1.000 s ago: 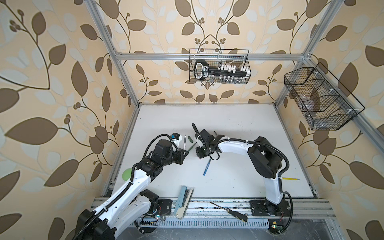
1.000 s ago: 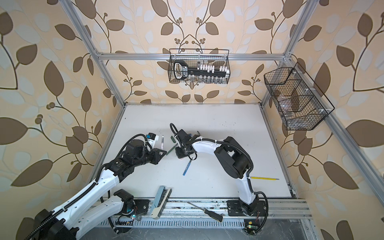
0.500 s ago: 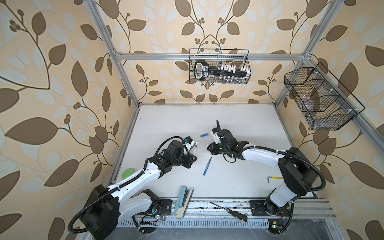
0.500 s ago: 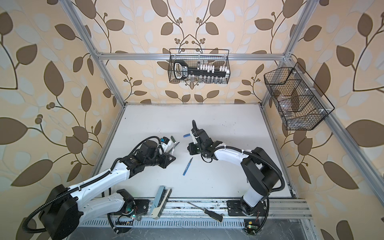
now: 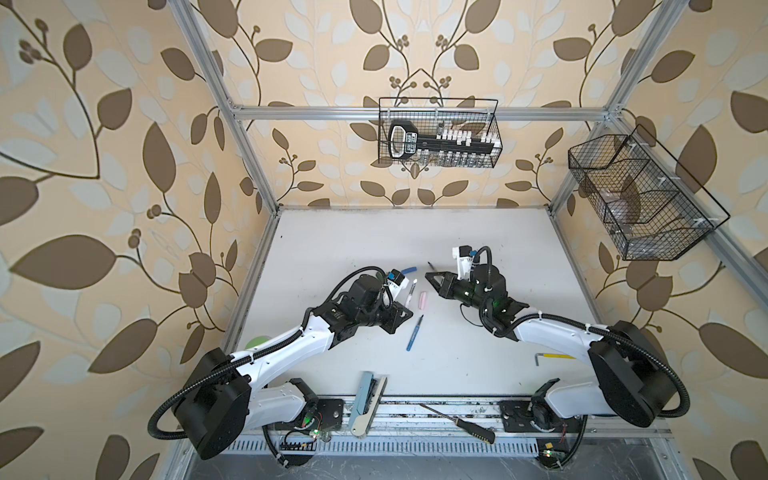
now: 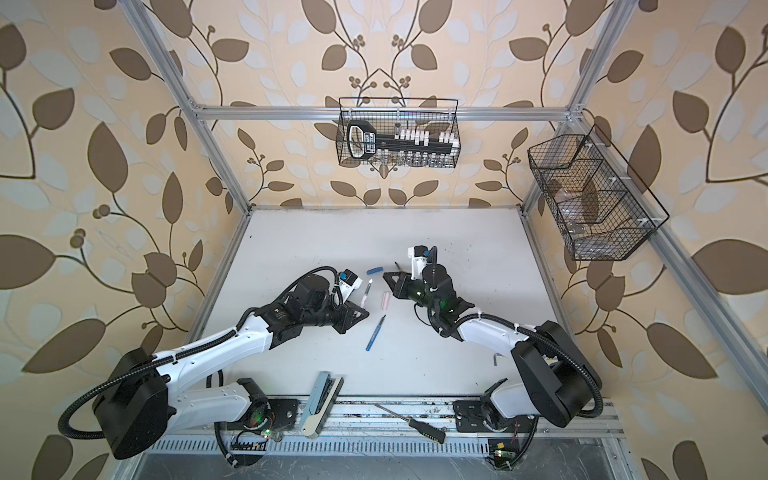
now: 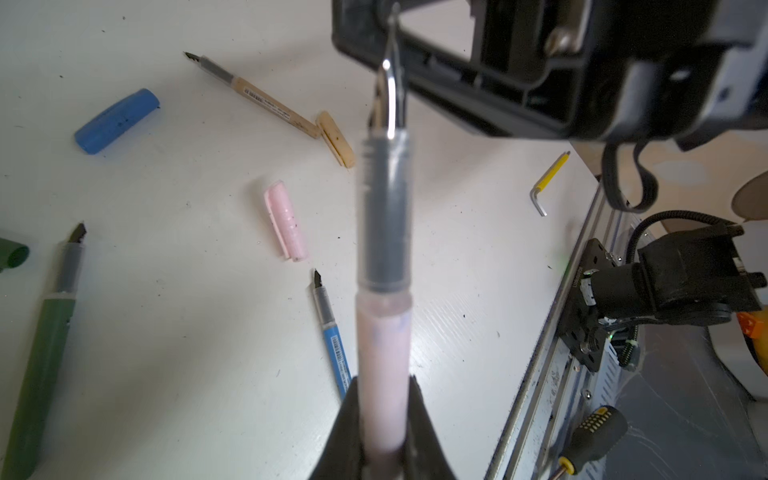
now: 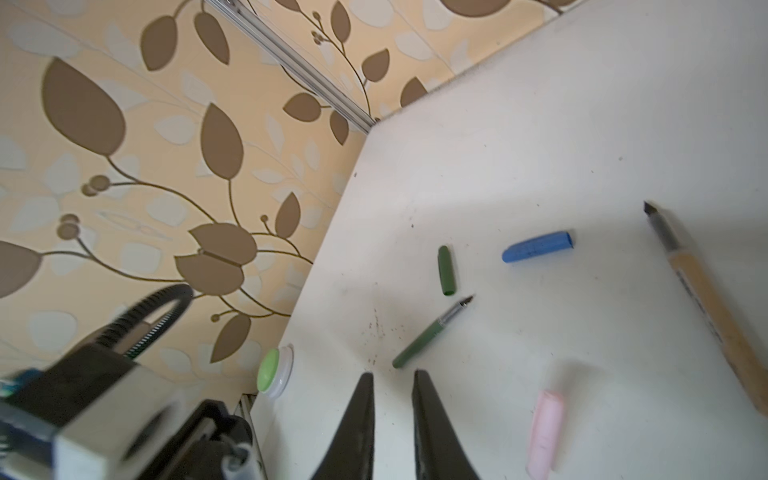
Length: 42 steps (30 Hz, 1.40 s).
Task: Insert the pens into the pen caps
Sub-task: 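Lift the pink cap with the right gripper while the left gripper holds the pen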
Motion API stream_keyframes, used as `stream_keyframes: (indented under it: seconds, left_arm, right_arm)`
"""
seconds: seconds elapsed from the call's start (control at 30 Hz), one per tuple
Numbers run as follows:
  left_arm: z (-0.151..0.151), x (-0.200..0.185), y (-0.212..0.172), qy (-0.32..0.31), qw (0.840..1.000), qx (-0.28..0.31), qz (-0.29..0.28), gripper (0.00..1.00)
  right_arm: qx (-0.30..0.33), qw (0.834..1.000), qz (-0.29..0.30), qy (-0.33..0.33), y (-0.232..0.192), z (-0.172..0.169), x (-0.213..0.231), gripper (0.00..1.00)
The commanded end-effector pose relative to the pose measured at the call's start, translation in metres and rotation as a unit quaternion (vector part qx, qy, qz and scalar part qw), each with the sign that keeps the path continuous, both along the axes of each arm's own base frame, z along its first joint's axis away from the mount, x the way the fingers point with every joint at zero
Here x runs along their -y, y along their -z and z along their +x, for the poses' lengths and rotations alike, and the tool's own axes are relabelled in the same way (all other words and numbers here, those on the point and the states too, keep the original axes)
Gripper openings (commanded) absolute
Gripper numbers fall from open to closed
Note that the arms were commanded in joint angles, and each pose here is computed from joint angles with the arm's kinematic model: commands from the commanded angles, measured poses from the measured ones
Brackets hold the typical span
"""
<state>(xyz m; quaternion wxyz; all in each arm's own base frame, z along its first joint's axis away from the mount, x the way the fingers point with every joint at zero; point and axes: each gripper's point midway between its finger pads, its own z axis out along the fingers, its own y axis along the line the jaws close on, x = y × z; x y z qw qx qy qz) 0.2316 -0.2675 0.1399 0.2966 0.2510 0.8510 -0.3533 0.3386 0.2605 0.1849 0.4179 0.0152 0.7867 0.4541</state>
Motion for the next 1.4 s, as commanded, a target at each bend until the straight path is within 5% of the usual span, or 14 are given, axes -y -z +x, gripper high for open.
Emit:
stream_keyframes:
  seconds: [0.0, 0.17, 0.37, 0.57, 1.17, 1.37]
  left_arm:
    - [0.008, 0.013, -0.028, 0.015, 0.999, 0.035, -0.025, 0.14]
    - [0.014, -0.003, -0.032, -0.025, 0.999, 0.049, 0.002, 0.15]
    - [0.009, -0.009, -0.032, -0.033, 0.999, 0.04, 0.003, 0.15]
    - [0.005, -0.016, -0.026, -0.04, 0.998, 0.039, 0.012, 0.15]
    - [-0.002, -0.022, -0.019, -0.046, 0.998, 0.03, 0.013, 0.15]
    - [-0.002, -0.023, -0.018, -0.048, 0.998, 0.03, 0.016, 0.15]
  right_arm:
    - [0.009, 1.0, 0.001, 0.009, -0.017, 0.008, 0.002, 0.2]
    - [-0.083, 0.975, -0.204, 0.018, 0.038, 0.008, 0.022, 0.33]
    - [-0.192, 0.929, -0.315, -0.008, 0.101, -0.02, 0.038, 0.4]
    - [-0.236, 0.916, -0.322, -0.041, 0.143, -0.03, 0.021, 0.42]
    - [-0.247, 0.929, -0.271, -0.047, 0.164, -0.016, -0.003, 0.43]
    - [-0.253, 0.921, -0.293, -0.048, 0.174, -0.015, -0.005, 0.42]
